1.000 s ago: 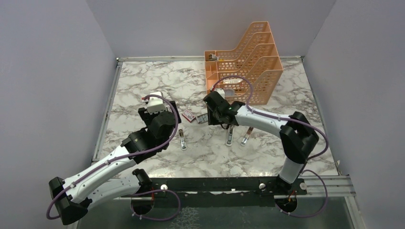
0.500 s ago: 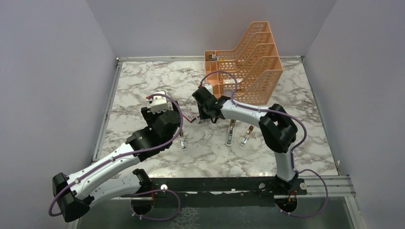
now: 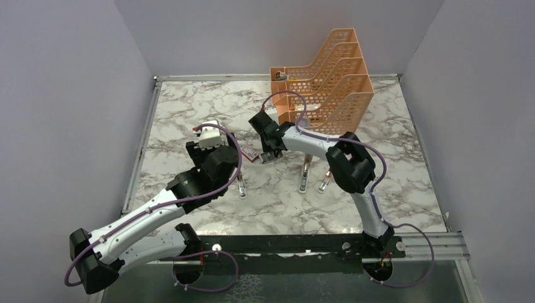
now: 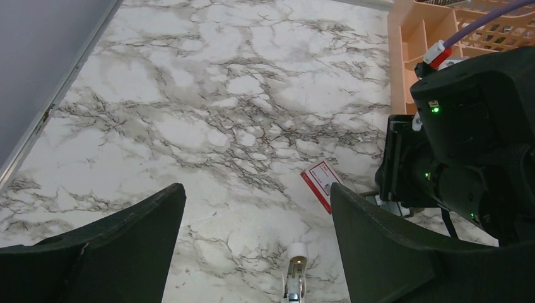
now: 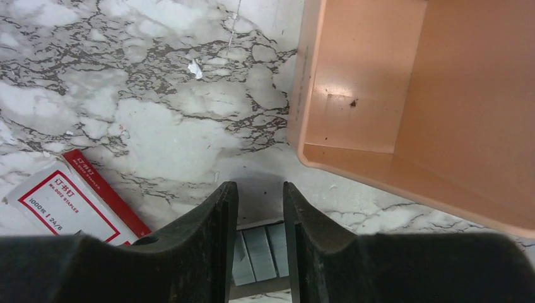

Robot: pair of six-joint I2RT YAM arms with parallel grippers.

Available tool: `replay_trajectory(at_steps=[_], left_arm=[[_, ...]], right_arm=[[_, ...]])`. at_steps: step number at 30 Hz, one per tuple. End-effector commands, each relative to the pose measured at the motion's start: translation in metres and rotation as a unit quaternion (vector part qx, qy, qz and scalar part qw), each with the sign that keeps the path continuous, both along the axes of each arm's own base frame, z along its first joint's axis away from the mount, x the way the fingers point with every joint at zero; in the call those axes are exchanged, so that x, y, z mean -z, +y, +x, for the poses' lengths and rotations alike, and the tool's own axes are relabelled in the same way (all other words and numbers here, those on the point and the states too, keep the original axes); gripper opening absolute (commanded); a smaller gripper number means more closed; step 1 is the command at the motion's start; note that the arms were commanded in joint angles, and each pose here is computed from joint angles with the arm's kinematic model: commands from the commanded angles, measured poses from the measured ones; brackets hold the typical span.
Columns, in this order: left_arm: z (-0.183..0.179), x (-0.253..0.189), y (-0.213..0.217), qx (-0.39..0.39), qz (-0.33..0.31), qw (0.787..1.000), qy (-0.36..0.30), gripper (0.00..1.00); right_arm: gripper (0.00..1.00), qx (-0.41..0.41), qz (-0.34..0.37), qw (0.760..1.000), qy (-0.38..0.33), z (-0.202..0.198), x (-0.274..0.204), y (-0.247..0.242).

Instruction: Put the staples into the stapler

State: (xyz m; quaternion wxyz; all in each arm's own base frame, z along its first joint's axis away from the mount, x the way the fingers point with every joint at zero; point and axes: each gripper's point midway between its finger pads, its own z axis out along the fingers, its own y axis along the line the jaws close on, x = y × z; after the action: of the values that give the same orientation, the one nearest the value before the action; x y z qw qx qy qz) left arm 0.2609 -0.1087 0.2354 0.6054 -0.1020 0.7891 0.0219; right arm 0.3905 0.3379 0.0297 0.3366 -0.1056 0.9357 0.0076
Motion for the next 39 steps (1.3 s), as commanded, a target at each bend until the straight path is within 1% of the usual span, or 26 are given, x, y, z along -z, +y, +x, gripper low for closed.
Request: replay_trajectory(at_steps=[1, 7, 11, 14, 20, 23, 26, 30, 33, 37, 39], left_arm=[[0.001, -0.007, 0.005, -0.014, -0.005, 1.000, -0.014, 0.86], [0.001, -0.007, 0.006, -0.014, -0.006, 1.000, -0.015, 0.86], [0.001, -0.006, 0.005, -0.013, -0.006, 1.000, -0.014, 0.86], [0.001, -0.006, 0.004, -0.012, -0.008, 1.000, -0.013, 0.86], [0.001, -0.006, 0.004, -0.011, -0.011, 1.000, -0.014, 0.86], [0.000, -0.006, 0.004, -0.010, -0.013, 1.000, -0.014, 0.86], [0.000, -0.006, 0.004, -0.010, -0.014, 1.000, -0.014, 0.86], [0.000, -0.007, 0.004, -0.011, -0.017, 1.000, -0.016, 0.86], [0.001, -0.006, 0.004, -0.012, -0.019, 1.000, -0.017, 0.86], [0.002, -0.004, 0.002, -0.012, -0.015, 1.000, -0.014, 0.86], [0.002, -0.004, 0.003, -0.012, -0.012, 1.000, -0.014, 0.86]], right_arm=[[0.37, 0.031, -0.052, 0.998, 0.012, -0.003, 0.009, -0.022], [0.35, 0.048, -0.071, 0.996, 0.030, -0.022, 0.010, -0.045], [0.33, 0.039, -0.059, 0.996, 0.052, -0.040, 0.007, -0.050], [0.33, 0.012, -0.035, 0.996, 0.076, -0.055, 0.007, -0.046], [0.33, -0.078, 0.038, 0.988, 0.128, -0.084, 0.005, -0.019], [0.33, -0.072, 0.038, 0.990, 0.117, -0.083, 0.001, -0.023], [0.33, -0.053, 0.027, 0.994, 0.087, -0.072, -0.012, -0.029], [0.33, -0.066, 0.048, 0.995, 0.059, -0.064, -0.033, -0.021], [0.27, -0.094, 0.069, 0.992, 0.049, -0.065, -0.044, -0.010], [0.10, -0.126, 0.082, 0.987, 0.053, -0.071, -0.042, 0.002], [0.08, -0.133, 0.084, 0.986, 0.058, -0.072, -0.039, 0.006]])
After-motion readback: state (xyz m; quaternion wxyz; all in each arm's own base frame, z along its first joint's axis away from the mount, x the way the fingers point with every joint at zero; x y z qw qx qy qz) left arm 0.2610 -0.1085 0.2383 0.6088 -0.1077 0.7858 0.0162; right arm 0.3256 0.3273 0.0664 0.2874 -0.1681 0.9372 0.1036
